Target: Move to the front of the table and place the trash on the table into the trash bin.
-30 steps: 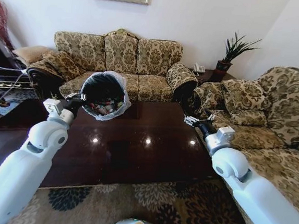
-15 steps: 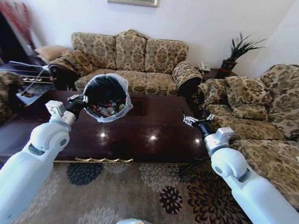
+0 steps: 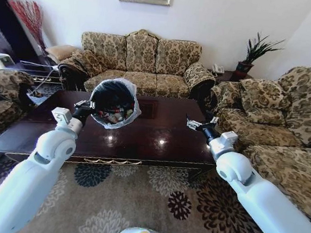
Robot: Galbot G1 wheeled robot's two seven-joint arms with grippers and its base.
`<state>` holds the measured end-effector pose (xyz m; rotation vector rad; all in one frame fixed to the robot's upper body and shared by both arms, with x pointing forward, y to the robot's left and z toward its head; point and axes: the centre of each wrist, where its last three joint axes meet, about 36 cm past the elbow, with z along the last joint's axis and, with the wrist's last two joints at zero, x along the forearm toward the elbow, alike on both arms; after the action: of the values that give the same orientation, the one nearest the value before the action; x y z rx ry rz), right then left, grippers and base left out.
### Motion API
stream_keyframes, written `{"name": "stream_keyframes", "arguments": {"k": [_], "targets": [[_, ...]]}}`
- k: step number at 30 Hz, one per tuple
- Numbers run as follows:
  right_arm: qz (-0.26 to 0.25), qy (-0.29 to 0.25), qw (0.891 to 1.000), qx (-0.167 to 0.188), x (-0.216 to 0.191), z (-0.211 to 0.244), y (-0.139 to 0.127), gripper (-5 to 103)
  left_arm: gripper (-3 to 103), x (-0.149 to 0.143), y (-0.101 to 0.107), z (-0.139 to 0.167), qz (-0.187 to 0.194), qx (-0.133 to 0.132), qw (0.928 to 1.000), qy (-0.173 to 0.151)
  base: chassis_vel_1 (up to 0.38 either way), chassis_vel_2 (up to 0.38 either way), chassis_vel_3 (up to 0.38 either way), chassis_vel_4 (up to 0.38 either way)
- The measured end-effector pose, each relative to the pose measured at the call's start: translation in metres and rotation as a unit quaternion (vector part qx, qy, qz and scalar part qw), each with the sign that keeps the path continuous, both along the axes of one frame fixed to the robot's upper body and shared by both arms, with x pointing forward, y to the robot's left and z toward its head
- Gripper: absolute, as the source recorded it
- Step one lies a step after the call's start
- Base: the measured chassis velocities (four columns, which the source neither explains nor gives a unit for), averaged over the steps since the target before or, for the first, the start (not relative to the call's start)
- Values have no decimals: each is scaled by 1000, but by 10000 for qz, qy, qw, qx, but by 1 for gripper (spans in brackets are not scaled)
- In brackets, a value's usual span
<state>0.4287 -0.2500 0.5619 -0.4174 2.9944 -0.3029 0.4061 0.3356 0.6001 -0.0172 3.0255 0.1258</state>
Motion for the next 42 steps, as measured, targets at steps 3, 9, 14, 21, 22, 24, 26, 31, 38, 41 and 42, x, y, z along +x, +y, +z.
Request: {"name": "stream_keyframes", "arguments": {"k": [3, 9, 14, 21, 22, 24, 26, 31, 38, 41, 42], "targets": [[10, 3, 10000, -48, 0, -2, 1, 100, 2, 0, 0, 0, -22, 9, 10000, 5, 67, 48, -71, -58], [4, 8, 10000, -85, 2, -2, 2, 100, 2, 1, 1, 3, -45, 47, 10000, -17, 143, 142, -152, -150], [62, 10, 9999, -115, 3, -2, 5, 100, 2, 1, 1, 3, -40, 38, 10000, -31, 253, 268, -251, -263], [112, 22, 9998, -148, 4, 0, 8, 100, 2, 1, 1, 3, -33, 19, 10000, -34, 334, 312, -314, -324], [118, 17, 9998, -148, 4, 0, 8, 100, 2, 0, 1, 3, -26, 18, 10000, -42, 320, 357, -327, -358], [124, 27, 9998, -154, 4, 0, 8, 100, 2, 0, 1, 4, -20, 16, 10000, -44, 350, 357, -382, -317], [117, 34, 9997, -195, 3, -1, 8, 100, 2, 0, 1, 4, -20, 16, 10000, -43, 405, 373, -375, -376], [154, 151, 9994, -268, -2, -1, 10, 100, 2, 0, 1, 4, -18, 18, 10000, -53, 323, 322, -337, -326], [172, 207, 9994, -239, -5, -2, 11, 100, 2, -2, 0, 5, 11, 19, 10000, -54, 206, 101, -152, -61], [169, 216, 9993, -240, -5, -3, 11, 100, 2, -2, -1, 5, 6, 15, 10000, -59, 79, -110, -45, 103], [168, 220, 9993, -241, -6, -3, 11, 100, 2, -3, -1, 5, 4, 11, 10000, -59, 29, -125, -45, 180]]}}
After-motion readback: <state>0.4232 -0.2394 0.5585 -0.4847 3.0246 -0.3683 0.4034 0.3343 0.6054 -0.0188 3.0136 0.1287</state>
